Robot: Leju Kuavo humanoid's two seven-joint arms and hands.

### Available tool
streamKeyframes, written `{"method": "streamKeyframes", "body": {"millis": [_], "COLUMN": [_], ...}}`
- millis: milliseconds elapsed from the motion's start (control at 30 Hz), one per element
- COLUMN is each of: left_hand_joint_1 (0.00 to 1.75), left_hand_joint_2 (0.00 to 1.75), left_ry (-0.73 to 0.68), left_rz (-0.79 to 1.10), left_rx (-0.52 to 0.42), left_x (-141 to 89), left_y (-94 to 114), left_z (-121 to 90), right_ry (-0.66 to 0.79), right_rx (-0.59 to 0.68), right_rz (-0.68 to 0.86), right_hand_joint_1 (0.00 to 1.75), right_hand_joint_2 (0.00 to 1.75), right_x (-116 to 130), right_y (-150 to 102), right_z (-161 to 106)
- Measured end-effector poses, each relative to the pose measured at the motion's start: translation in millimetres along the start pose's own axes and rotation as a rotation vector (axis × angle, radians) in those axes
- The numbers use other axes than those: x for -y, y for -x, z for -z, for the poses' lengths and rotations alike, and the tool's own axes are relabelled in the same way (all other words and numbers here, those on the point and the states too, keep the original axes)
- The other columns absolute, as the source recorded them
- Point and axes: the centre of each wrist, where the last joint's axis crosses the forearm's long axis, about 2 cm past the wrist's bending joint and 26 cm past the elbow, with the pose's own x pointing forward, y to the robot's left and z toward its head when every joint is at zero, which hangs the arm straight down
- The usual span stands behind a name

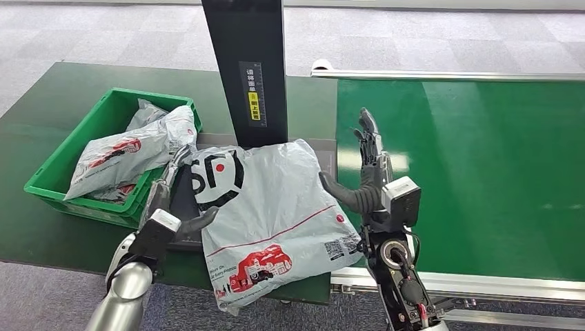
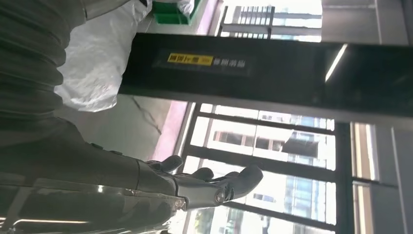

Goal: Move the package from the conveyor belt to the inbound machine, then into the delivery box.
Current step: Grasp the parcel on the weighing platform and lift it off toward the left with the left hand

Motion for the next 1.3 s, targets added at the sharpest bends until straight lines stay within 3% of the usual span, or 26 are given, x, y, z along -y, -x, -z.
{"method": "streamKeyframes", "body": {"millis": [233, 400, 700, 1000, 1033, 1133, 1167, 1300], "left_hand_joint_1": [0.00, 0.00, 0.00, 0.00, 0.22, 1.53, 1.75, 1.75], "left_hand_joint_2": [1.75, 1.75, 1.75, 1.75, 1.75, 1.75, 1.75, 1.75], "left_ry": [0.085, 0.197, 0.516, 0.682, 0.700, 0.730, 0.733, 0.722], "left_rz": [0.017, 0.032, 0.136, 0.393, 0.401, 0.432, 0.441, 0.456], "left_rx": [0.032, 0.054, 0.039, -0.055, -0.069, -0.098, -0.104, -0.107], "left_x": [9.7, 13.9, 53.6, 100.0, 103.3, 108.5, 109.2, 109.3], "left_y": [-6.2, -6.7, 2.1, 22.1, 23.2, 26.0, 27.1, 31.1], "left_z": [6.8, 10.6, 33.6, 54.7, 55.5, 58.6, 58.9, 58.7], "right_ry": [0.137, 0.188, 0.210, 0.216, 0.215, 0.215, 0.216, 0.221], "right_rx": [-0.085, -0.109, -0.106, -0.114, -0.115, -0.119, -0.120, -0.124], "right_rz": [-0.084, -0.120, -0.133, -0.116, -0.114, -0.111, -0.110, -0.110], "right_hand_joint_1": [0.00, 0.00, 0.00, 0.00, 0.00, 0.00, 0.00, 0.00], "right_hand_joint_2": [1.75, 1.75, 1.75, 1.75, 1.75, 1.75, 1.75, 1.75], "right_x": [36.4, 52.8, 57.0, 53.3, 53.0, 52.5, 52.5, 53.3], "right_y": [12.2, 9.9, 4.0, 2.9, 2.9, 3.0, 3.0, 2.9], "right_z": [-49.3, -68.9, -70.3, -68.4, -68.5, -69.2, -69.6, -70.8]}}
